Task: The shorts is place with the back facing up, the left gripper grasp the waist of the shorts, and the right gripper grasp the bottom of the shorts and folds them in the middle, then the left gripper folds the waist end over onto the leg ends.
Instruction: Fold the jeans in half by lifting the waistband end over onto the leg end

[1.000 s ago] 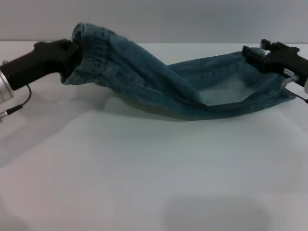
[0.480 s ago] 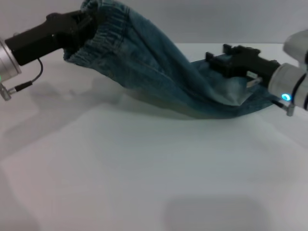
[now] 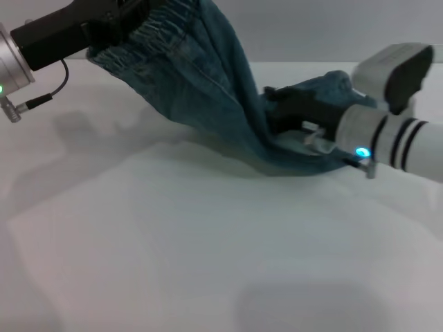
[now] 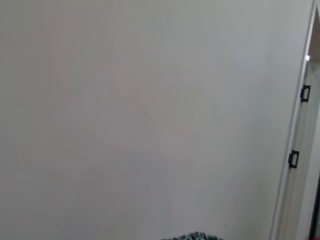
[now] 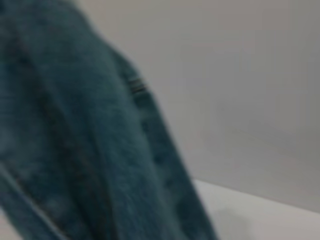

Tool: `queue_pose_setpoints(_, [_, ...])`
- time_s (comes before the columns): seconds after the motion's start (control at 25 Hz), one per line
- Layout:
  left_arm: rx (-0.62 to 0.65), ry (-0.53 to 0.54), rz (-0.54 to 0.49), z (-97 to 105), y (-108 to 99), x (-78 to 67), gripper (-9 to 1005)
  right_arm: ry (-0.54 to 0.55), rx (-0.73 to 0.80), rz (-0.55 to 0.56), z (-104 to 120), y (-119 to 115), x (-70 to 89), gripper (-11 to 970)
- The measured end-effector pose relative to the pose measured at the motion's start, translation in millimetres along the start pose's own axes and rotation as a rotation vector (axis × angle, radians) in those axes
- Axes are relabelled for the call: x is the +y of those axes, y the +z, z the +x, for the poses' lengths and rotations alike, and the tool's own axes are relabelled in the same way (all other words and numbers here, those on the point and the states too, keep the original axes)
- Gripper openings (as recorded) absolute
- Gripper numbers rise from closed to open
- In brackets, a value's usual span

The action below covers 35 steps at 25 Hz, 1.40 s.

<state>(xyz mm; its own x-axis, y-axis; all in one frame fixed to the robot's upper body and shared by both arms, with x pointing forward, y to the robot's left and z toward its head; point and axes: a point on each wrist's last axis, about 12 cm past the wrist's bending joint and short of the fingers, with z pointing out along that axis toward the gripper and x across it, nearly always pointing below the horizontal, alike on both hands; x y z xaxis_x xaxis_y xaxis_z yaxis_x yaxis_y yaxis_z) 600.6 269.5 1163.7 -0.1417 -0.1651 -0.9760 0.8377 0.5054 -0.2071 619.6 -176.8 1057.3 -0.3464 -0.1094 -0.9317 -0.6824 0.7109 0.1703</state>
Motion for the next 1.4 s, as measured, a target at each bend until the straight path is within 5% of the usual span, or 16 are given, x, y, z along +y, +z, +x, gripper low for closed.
queue_pose_setpoints(0.64, [-0.001, 0.012, 0.01, -3.1, 3.8, -0.2, 82, -0.018, 0.02, -0.238, -30.7, 45.2, 62.1, 581])
queue_pose_setpoints(0.88, [0.004, 0.017, 0.011, -3.5, 5.1, 0.0, 78, -0.038, 0.01, -0.273, -43.5, 54.1, 72.1, 581])
queue_pose_setpoints(1.16, [0.008, 0.022, 0.008, -3.5, 6.5, 0.6, 95, -0.032, 0.012, -0.248, -39.5, 50.9, 66.0, 582])
queue_pose_setpoints(1.4, [0.01, 0.022, 0.006, -3.0, 5.9, 0.7, 113, 0.028, 0.006, -0.127, -16.1, 24.6, 30.9, 582])
